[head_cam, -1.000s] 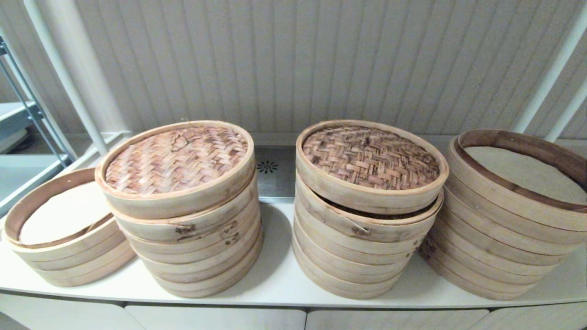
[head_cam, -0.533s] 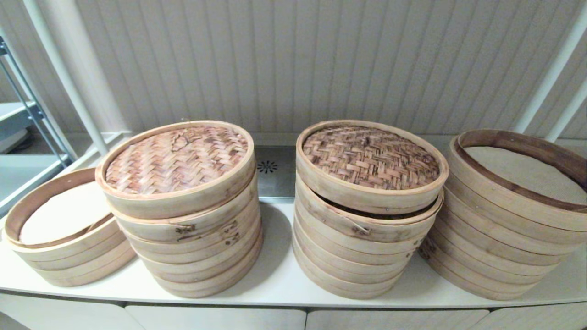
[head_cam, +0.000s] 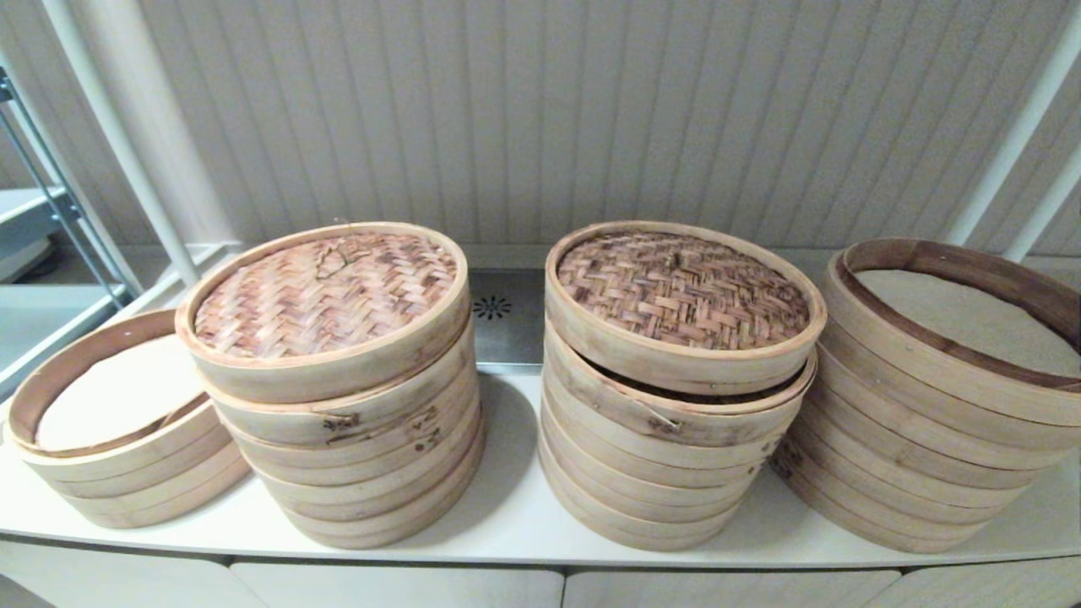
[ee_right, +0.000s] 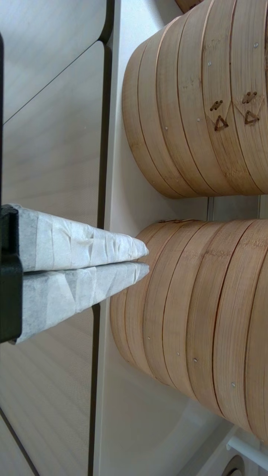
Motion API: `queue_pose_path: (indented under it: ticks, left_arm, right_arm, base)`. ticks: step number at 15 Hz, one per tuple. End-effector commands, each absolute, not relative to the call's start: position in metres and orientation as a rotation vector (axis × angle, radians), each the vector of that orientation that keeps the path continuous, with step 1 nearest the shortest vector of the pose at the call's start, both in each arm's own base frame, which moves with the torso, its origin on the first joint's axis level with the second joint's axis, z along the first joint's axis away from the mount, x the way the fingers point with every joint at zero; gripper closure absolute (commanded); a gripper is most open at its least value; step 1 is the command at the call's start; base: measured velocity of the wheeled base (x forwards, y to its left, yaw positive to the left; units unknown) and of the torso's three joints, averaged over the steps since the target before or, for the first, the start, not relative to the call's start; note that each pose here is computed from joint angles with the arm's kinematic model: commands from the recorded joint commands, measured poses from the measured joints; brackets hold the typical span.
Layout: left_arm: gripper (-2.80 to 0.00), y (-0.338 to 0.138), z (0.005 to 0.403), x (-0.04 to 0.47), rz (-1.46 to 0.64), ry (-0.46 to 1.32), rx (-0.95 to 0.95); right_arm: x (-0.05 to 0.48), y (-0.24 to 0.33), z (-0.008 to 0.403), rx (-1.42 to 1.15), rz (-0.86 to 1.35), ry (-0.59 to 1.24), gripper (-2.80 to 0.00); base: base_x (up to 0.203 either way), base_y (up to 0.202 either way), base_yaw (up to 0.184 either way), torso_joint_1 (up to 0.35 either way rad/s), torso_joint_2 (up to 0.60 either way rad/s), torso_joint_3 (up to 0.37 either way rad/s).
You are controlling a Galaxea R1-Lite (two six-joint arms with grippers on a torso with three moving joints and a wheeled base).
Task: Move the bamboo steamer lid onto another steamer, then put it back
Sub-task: Pick up the steamer
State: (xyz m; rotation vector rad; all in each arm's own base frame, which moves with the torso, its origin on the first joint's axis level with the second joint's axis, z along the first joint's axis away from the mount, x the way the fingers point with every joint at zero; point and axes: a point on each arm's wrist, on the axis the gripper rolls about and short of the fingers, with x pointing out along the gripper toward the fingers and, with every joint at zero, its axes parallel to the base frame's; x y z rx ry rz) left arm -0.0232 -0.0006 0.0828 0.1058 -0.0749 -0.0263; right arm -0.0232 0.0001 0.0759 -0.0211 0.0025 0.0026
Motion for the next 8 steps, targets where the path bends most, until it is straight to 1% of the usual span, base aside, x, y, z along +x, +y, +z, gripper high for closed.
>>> queue_pose_path:
  ticks: [1,5,8]
  left_arm:
    - [0.0,-0.0006,0.0733,-0.0203,-0.029,-0.04,0.1]
    - [0.0,-0.0001,0.074,-0.0204,-0.012,-0.046,0.018]
    - [0.0,-0.0001,0.0742,-0.0202,-0.01,-0.046,0.014]
  right_arm:
    - [-0.0234,0.0001,0.0759,-0.021,0.003,0.0,0.0]
    - [-0.0234,0.0001,0.0759,-0.021,0.003,0.0,0.0]
    - [-0.0234,0.0001,0.0759,-0.021,0.003,0.0,0.0]
  base:
    - [0.0,0.0,0.0,0.0,0.0,0.0]
    - [0.0,0.0,0.0,0.0,0.0,0.0]
    - [0.0,0.0,0.0,0.0,0.0,0.0]
